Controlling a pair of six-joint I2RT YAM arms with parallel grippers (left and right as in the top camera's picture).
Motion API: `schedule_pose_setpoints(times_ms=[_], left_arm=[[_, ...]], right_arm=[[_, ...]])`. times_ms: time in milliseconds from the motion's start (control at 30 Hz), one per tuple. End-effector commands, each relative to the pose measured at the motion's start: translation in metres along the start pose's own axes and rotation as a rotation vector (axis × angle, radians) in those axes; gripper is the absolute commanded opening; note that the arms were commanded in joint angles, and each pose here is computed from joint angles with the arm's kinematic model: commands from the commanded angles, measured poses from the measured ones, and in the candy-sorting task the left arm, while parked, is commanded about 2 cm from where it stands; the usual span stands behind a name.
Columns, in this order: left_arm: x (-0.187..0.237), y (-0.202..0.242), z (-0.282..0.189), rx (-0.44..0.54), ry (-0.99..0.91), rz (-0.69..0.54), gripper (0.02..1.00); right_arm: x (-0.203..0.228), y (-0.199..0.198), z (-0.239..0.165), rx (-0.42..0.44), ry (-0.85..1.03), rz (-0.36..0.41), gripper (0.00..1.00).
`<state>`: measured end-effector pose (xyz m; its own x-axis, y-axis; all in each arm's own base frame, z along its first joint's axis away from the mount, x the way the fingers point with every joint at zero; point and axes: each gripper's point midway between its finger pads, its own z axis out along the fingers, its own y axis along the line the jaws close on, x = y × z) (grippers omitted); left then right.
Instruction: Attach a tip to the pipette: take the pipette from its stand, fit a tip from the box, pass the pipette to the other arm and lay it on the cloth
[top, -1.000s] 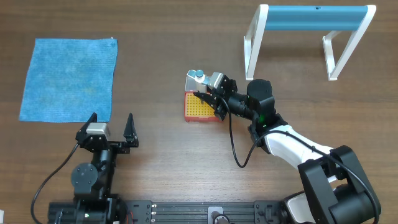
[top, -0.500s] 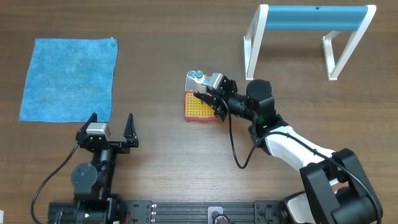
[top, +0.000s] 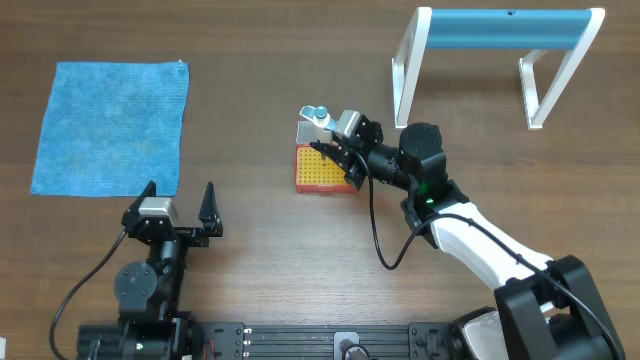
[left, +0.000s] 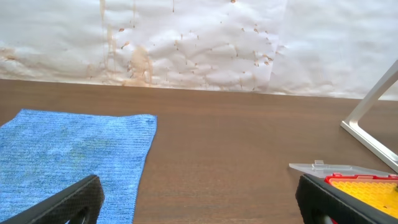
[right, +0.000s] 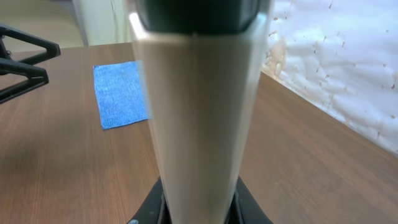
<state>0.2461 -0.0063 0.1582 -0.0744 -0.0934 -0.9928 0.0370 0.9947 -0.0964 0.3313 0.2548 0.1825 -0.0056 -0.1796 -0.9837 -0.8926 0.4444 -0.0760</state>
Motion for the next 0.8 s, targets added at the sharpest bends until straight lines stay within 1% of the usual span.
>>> schedule_pose_setpoints(times_ms=[33,133,267,367,433,500,633,700,800], left_arm=[[0.002,-0.002,0.000,0.008,0.004,-0.008,1.000],[0.002,-0.002,0.000,0.008,0.004,-0.008,0.996],[0.002,-0.002,0.000,0.008,0.004,-0.008,0.998],[0.002,-0.002,0.000,0.008,0.004,-0.008,0.996],[0.002,-0.002,0.000,0.008,0.004,-0.008,0.998],[0.002,-0.002,0.000,0.008,0.004,-0.008,0.998],[0.002,-0.002,0.000,0.008,0.004,-0.008,0.998],[0.002,-0.002,0.000,0.008,0.004,-0.008,0.996],[0.002,-0.002,0.000,0.008,0.004,-0.008,0.998]], right_arm=[[-0.041,-0.001,-0.007,0.009,-0.046,-0.023,0.075],[-0.071,-0.003,-0.012,0.006,-0.028,-0.016,0.077],[-0.100,-0.003,-0.019,0.007,-0.031,-0.059,0.075],[-0.136,-0.009,-0.024,0.010,0.008,-0.028,0.075],[-0.167,-0.021,-0.032,0.074,0.023,-0.029,0.075],[-0.191,-0.029,-0.037,0.116,-0.010,-0.059,0.075],[-0.173,-0.032,-0.036,0.114,0.047,-0.014,0.075],[-0.171,-0.033,-0.036,0.113,0.053,-0.010,0.075],[-0.170,-0.032,-0.036,0.113,0.054,0.028,0.075]])
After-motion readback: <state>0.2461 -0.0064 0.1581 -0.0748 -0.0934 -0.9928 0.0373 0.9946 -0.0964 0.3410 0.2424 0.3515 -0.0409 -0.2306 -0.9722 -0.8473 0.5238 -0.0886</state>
